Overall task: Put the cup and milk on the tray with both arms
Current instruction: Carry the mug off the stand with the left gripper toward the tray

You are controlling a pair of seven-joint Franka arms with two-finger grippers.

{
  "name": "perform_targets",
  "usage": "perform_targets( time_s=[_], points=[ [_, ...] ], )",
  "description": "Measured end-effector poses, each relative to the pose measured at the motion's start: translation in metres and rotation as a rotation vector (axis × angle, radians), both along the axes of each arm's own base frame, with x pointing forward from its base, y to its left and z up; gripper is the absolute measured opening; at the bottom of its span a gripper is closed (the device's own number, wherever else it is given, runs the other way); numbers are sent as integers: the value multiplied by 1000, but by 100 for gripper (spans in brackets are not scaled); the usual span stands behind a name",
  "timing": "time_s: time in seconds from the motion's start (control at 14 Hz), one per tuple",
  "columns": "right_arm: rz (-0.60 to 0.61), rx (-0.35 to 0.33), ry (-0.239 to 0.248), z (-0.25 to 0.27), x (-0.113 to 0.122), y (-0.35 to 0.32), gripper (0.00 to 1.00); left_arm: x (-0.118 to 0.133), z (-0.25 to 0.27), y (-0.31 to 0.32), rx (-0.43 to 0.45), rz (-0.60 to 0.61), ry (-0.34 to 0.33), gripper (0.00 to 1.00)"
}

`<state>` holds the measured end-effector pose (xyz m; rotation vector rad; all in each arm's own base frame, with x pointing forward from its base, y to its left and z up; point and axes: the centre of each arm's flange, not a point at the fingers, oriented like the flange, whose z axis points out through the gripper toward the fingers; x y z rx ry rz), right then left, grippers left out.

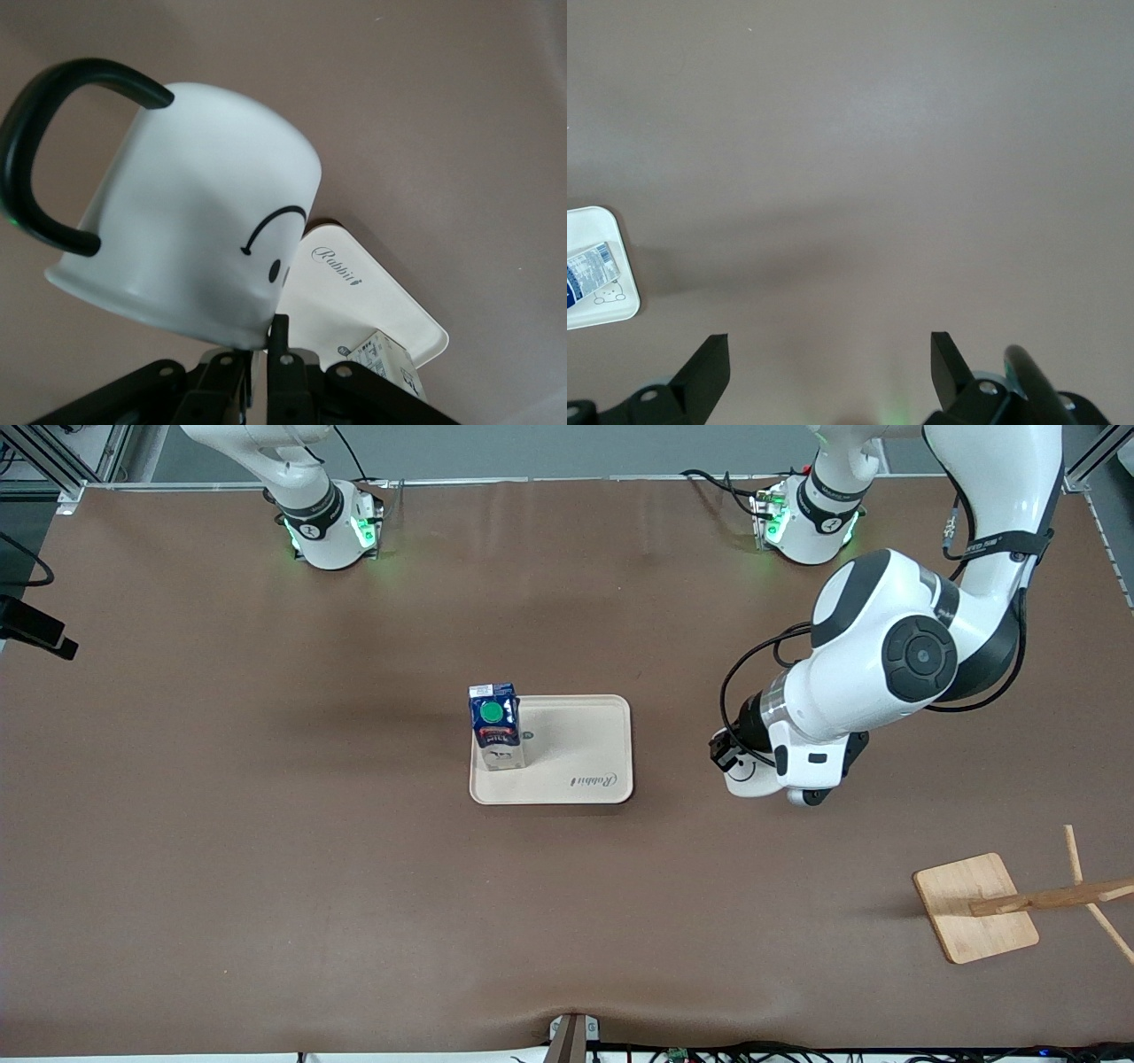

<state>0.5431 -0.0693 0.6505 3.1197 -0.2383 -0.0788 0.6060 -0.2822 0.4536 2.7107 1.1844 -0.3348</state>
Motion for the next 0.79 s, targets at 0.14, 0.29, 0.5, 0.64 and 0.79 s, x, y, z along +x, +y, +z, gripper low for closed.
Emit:
perform_targets(
  time_s=[0.14,0.29,0.5,0.64,0.79],
  points=[
    [25,1,0,0,1,5,100,-3,-4,-8,-25,19,29,8],
    [55,2,-1,0,1,6,100,-5,-7,-14,-85,41,74,8],
    [67,3,2,-1,0,6,100,-6,-13,-21,-170,75,143,8],
    [71,6,5,-4,-3,6,100,-7,-23,-27,-236,103,209,8],
    [91,8,-1,-6,-7,6,100,-8,-37,-31,-294,130,279,8]
  ],
)
